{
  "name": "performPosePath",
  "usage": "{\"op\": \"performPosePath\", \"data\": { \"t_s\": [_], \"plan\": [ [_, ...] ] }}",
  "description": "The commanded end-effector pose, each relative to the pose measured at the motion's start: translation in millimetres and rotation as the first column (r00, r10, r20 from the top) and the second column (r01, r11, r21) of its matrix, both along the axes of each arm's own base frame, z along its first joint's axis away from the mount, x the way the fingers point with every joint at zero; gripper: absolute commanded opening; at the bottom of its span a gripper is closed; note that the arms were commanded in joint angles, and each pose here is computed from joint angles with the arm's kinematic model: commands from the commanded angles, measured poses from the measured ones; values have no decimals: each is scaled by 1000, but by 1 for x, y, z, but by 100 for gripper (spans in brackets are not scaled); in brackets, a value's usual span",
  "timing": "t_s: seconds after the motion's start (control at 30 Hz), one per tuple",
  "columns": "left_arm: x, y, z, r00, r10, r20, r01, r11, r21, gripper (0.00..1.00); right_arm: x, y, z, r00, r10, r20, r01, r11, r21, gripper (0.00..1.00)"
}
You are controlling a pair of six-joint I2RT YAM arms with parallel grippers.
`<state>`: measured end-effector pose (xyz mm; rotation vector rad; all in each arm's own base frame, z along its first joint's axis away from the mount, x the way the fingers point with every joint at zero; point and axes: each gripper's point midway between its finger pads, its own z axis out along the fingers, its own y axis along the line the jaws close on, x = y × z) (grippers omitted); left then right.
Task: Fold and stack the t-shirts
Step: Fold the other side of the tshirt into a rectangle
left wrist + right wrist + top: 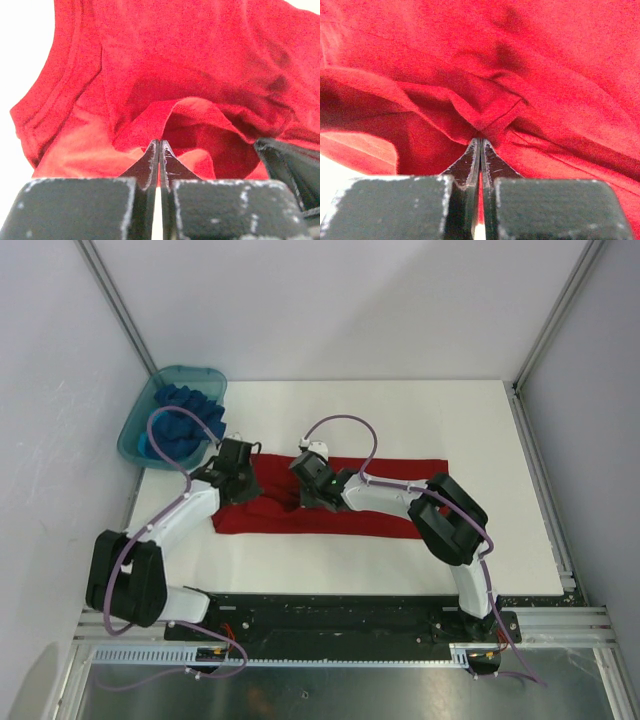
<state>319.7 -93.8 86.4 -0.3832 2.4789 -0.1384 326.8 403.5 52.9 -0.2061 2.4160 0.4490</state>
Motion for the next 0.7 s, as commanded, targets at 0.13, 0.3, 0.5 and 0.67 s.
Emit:
{"op": "performPosePath", "data": {
  "t_s": [0.13,0.3,0.5,0.67],
  "plan": [
    [-38,1,-9,997,65,-36,-68,994,-82,0,4,1,20,999,-33,39,31,998,62,3],
    [-54,1,-24,991,108,-84,-118,986,-116,0,0,2,27,999,-17,46,13,997,74,16],
    [-65,2,-32,985,135,-108,-149,981,-127,0,-4,1,41,998,0,61,-5,996,85,22],
    [-69,6,-36,979,169,-111,-183,975,-127,0,-10,0,45,998,19,62,-24,997,79,22]
  ]
}}
